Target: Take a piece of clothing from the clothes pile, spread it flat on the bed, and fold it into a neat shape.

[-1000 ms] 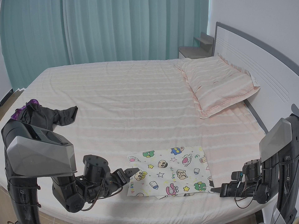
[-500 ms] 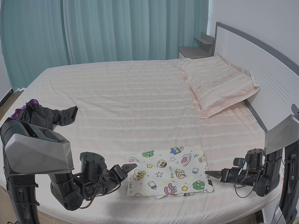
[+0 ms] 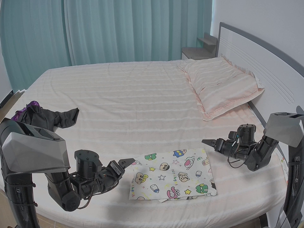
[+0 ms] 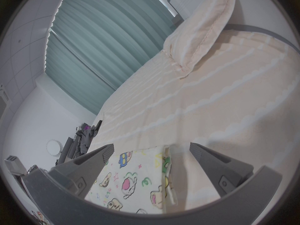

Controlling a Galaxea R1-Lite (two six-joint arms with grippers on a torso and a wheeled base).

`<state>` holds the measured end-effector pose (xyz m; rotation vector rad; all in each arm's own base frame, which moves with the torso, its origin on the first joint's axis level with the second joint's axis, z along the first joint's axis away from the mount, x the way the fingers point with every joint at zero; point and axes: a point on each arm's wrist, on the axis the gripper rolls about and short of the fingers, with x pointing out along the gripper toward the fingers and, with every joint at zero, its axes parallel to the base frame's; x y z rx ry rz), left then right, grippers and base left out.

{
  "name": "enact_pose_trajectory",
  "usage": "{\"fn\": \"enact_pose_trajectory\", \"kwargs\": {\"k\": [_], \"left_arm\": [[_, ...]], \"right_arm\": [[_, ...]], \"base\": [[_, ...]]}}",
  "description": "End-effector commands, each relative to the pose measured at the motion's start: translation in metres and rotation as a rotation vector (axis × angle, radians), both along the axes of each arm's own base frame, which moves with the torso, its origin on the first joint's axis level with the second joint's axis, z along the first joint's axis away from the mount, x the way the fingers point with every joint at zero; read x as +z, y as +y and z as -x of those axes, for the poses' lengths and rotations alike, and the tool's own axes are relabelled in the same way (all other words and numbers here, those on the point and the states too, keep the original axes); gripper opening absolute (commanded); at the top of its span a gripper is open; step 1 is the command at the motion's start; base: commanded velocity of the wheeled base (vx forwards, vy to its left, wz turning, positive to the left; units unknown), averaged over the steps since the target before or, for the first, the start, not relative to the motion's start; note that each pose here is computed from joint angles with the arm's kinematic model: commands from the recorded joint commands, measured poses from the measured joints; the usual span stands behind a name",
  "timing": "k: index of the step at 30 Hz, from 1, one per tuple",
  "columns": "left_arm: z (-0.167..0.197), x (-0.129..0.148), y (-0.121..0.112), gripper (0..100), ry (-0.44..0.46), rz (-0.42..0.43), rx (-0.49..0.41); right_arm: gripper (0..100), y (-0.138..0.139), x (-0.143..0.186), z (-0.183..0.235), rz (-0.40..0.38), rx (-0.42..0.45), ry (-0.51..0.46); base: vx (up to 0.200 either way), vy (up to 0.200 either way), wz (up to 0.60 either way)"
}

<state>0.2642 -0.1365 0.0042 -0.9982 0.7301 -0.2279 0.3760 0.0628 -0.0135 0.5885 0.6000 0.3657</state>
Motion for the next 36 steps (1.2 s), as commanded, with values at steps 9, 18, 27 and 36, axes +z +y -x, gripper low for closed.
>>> {"fn": "enact_pose_trajectory", "kwargs": {"k": [9,18,27,36], "left_arm": [[-0.002,0.001,0.001,100,-0.008,0.01,0.006],[-0.004,0.001,0.0,100,-0.013,0.011,0.005],[-0.005,0.0,0.0,100,-0.014,0.009,0.004],[-0.004,-0.002,-0.002,100,-0.013,0.0,-0.003]], "right_arm": [[100,0.019,-0.03,-0.022,0.0,0.007,0.039],[0,0.018,-0.038,-0.025,0.0,0.004,0.046],[0,0.004,-0.033,-0.037,-0.037,-0.103,0.028],[100,0.003,-0.031,-0.038,-0.041,-0.107,0.028]], "base": [[0.0,0.0,0.0],[0.0,0.0,0.0],[0.0,0.0,0.0],[0.0,0.0,0.0]]}}
